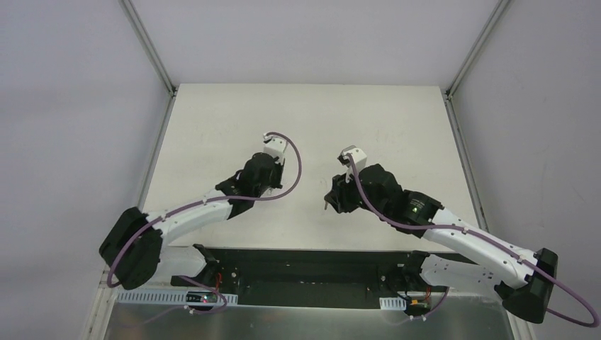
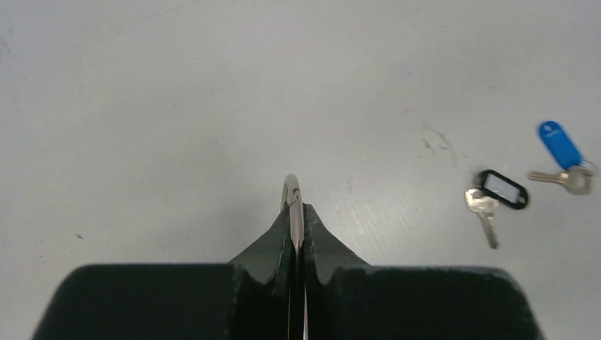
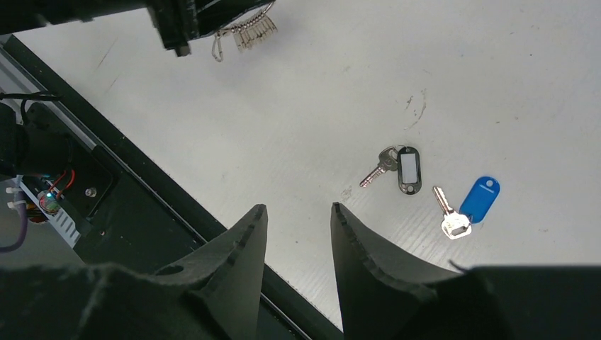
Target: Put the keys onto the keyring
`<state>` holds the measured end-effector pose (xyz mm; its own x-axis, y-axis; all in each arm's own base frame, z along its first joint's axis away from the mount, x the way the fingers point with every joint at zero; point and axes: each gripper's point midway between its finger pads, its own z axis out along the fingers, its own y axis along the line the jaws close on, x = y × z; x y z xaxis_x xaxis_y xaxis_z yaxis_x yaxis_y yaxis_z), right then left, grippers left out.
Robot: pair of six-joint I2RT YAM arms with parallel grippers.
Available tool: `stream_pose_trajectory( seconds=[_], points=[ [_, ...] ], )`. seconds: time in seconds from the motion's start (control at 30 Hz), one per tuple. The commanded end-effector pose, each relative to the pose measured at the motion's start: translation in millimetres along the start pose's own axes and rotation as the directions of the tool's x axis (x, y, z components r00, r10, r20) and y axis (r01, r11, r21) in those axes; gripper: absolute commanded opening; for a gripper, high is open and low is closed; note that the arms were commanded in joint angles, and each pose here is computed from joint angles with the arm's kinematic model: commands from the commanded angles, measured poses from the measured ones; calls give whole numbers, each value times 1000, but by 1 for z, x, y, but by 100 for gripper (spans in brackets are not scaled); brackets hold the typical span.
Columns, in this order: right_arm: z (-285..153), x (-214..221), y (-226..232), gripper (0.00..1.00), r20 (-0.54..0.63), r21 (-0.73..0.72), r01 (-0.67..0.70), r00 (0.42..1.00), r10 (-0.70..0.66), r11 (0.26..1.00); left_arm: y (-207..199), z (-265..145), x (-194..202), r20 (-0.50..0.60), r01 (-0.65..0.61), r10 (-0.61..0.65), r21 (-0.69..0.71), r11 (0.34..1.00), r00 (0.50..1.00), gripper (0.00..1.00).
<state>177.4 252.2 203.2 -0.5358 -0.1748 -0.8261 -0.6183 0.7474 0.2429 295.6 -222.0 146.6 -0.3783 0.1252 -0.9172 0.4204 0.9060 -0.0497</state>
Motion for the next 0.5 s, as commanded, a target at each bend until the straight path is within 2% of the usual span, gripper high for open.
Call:
stream_pose_trajectory(
  seconds=[0.0,0.1,0.2,0.27,0.33,0.43,0.47],
  points=[
    [-1,-6,1,41,50,-5,-17,999,17,1000,31,23,11,-61,-45,32,-225,973,998,0],
    [0,-1,-1,42,42,-2,-13,999,13,1000,14,43,29,-124,-29,7,-172,985,992,0],
    [-1,0,-2,42,43,-2,-10,999,10,1000,-16,62,32,-157,-63,46,-101,993,987,7],
    [-3,0,-2,42,50,-5,-9,999,9,1000,-36,71,34,-202,-105,92,-57,993,975,23],
    [-5,-2,-2,42,59,-5,-12,998,12,1000,-57,77,33,-237,-148,141,-14,989,961,35],
    [-8,-3,-4,43,68,5,-13,998,12,1000,-81,74,22,-210,-179,183,36,983,960,53],
    [-9,-3,-5,43,69,12,-13,998,12,1000,-86,70,14,-190,-172,178,50,984,966,56]
  ],
)
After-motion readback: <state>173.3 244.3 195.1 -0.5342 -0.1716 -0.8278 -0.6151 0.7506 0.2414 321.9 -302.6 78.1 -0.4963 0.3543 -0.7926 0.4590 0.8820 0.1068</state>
